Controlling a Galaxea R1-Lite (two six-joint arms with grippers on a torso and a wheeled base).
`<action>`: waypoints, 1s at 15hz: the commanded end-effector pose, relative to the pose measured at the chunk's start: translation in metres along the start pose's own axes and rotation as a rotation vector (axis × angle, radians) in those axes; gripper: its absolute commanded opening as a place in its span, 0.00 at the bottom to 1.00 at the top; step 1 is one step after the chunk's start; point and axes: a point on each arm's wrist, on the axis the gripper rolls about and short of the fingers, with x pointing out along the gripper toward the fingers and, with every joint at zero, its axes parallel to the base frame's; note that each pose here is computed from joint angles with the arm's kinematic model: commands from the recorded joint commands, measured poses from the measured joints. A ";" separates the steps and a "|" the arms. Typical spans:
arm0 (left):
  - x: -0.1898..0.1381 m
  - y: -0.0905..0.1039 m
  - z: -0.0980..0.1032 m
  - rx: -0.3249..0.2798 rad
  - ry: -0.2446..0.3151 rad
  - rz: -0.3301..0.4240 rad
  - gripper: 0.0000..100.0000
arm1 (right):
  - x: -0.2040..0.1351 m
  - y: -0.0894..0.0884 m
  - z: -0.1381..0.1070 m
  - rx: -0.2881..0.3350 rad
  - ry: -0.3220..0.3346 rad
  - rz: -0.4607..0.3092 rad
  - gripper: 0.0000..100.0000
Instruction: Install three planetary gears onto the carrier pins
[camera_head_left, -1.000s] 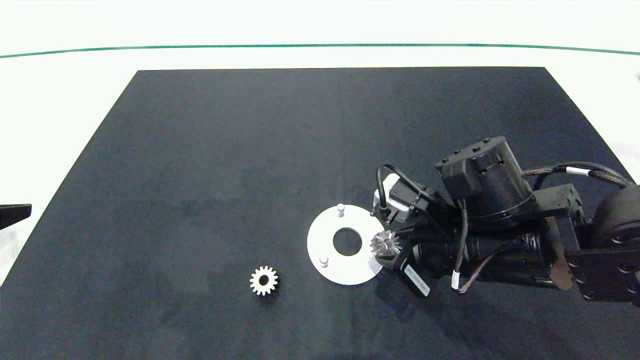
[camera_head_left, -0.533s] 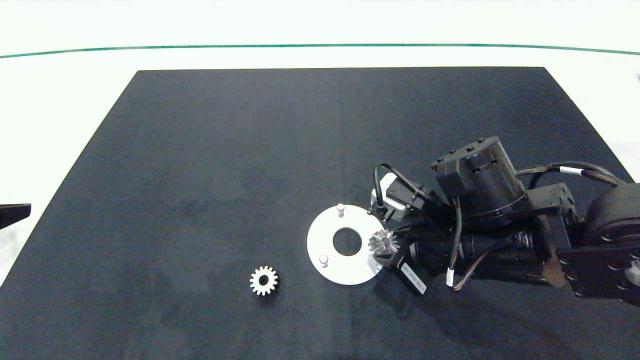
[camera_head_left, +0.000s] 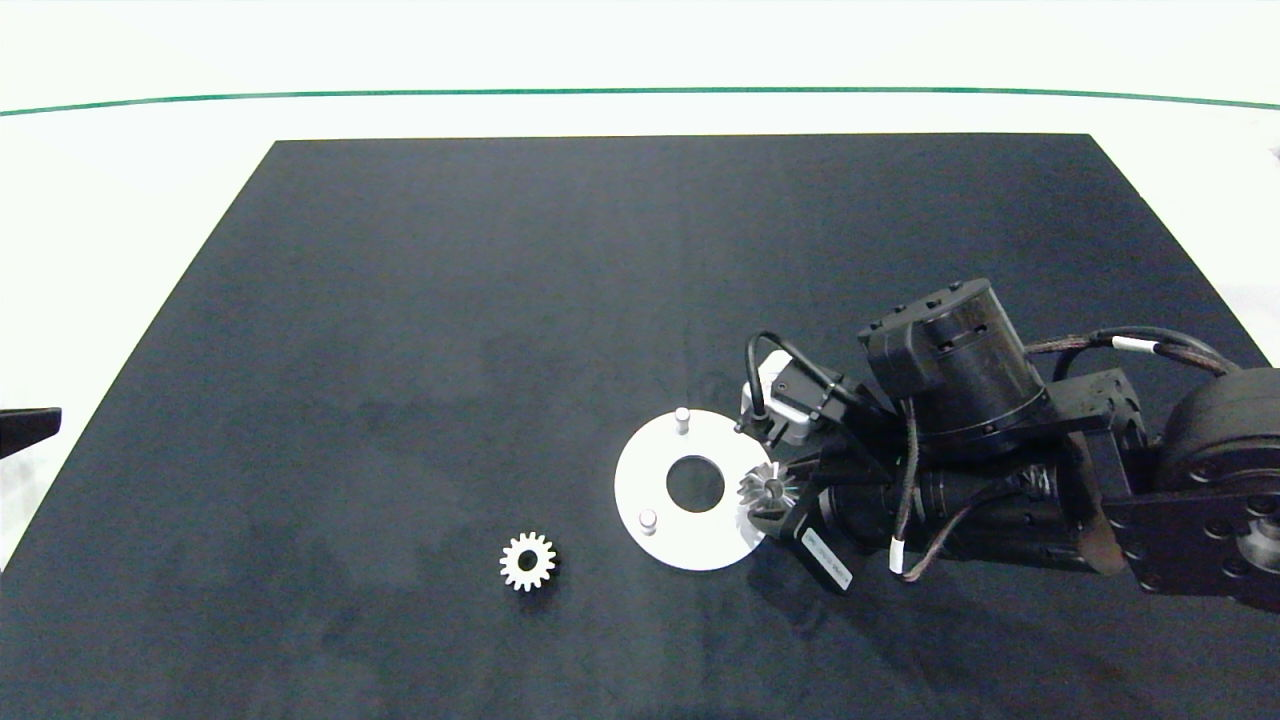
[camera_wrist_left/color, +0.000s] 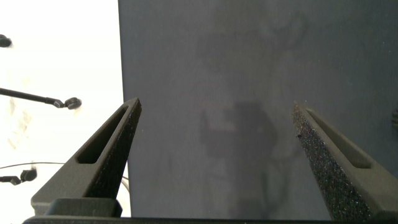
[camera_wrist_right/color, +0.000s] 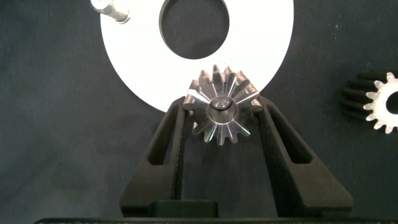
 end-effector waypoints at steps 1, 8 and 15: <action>0.000 0.000 -0.001 0.001 0.004 0.000 1.00 | -0.001 0.000 0.000 -0.003 -0.001 -0.001 0.22; 0.000 0.000 0.000 0.003 0.003 0.000 1.00 | 0.000 0.000 -0.001 -0.005 0.009 -0.018 1.00; 0.000 0.000 0.000 0.003 0.002 0.000 1.00 | -0.008 -0.002 0.001 0.010 -0.016 -0.026 1.00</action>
